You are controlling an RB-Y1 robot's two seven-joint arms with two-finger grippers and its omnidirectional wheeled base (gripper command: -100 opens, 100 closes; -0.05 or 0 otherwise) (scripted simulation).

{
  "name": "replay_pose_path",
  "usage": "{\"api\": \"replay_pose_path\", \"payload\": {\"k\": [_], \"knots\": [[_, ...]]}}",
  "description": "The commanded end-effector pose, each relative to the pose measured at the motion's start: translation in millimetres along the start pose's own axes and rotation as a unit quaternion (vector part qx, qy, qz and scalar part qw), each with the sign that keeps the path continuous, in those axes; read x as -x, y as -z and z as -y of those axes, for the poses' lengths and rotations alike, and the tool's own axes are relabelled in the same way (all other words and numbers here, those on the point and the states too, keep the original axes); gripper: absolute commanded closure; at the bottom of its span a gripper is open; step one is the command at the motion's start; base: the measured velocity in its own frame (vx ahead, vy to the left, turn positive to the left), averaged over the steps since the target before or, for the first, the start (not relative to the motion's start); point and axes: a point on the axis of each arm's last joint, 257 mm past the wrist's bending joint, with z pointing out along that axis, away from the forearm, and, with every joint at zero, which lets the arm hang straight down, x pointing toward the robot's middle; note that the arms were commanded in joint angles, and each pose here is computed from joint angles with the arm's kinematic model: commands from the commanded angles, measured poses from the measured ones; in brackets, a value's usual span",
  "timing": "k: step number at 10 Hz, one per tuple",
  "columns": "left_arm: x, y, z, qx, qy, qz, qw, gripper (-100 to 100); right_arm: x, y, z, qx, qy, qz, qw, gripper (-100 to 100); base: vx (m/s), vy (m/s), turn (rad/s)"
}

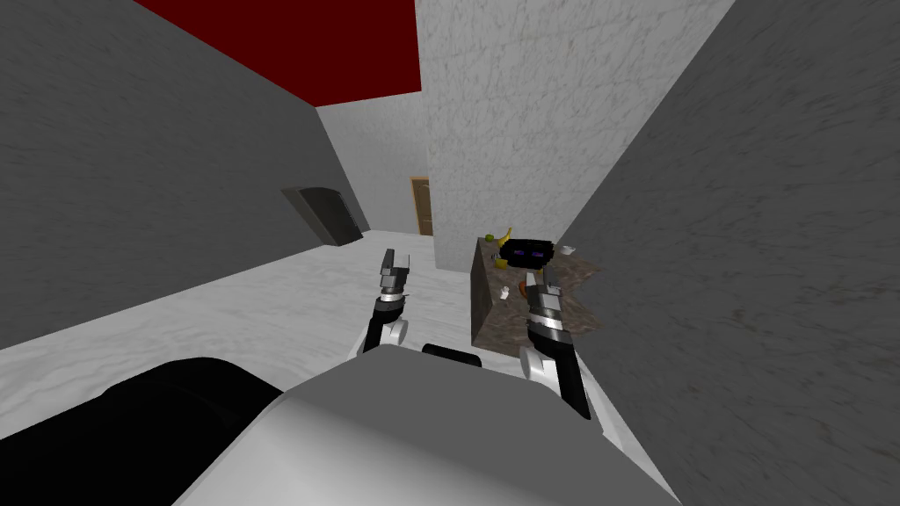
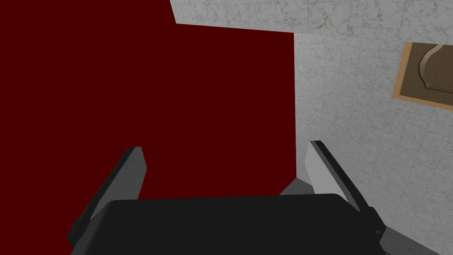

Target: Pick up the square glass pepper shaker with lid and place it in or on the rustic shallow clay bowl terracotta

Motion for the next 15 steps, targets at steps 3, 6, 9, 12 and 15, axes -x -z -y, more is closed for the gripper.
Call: {"api": "replay_pose_path", "payload": {"k": [3, 6, 9, 12, 15], "knots": [[0.0, 0.0, 0, 0.0, 0.0, 0.0, 1.0, 0, -3, 12.7, 18, -0.026, 0.031, -0.036, 0.9986, -100, 0.007, -0.003, -0.012], [0.0, 0.0, 0, 0.0, 0.0, 0.0, 1.0, 0, -2, 30.7, 41, -0.061, 0.063, -0.062, 0.9942, -100, 0.015, 0.004, -0.008], [0.0, 0.0, 0, 0.0, 0.0, 0.0, 1.0, 0, 4, 55.3, 69, -0.104, 0.101, -0.09, 0.9853, -100, 0.029, 0.014, -0.002], [0.0, 0.0, 0, 0.0, 0.0, 0.0, 1.0, 0, 12, 83.7, 96, -0.149, 0.141, -0.12, 0.9713, -100, 0.029, 0.017, 0.004], [0.0, 0.0, 0, 0.0, 0.0, 0.0, 1.0, 0, 23, 113.0, 118, -0.191, 0.18, -0.151, 0.953, -100, 0.032, 0.021, 0.01]]}}
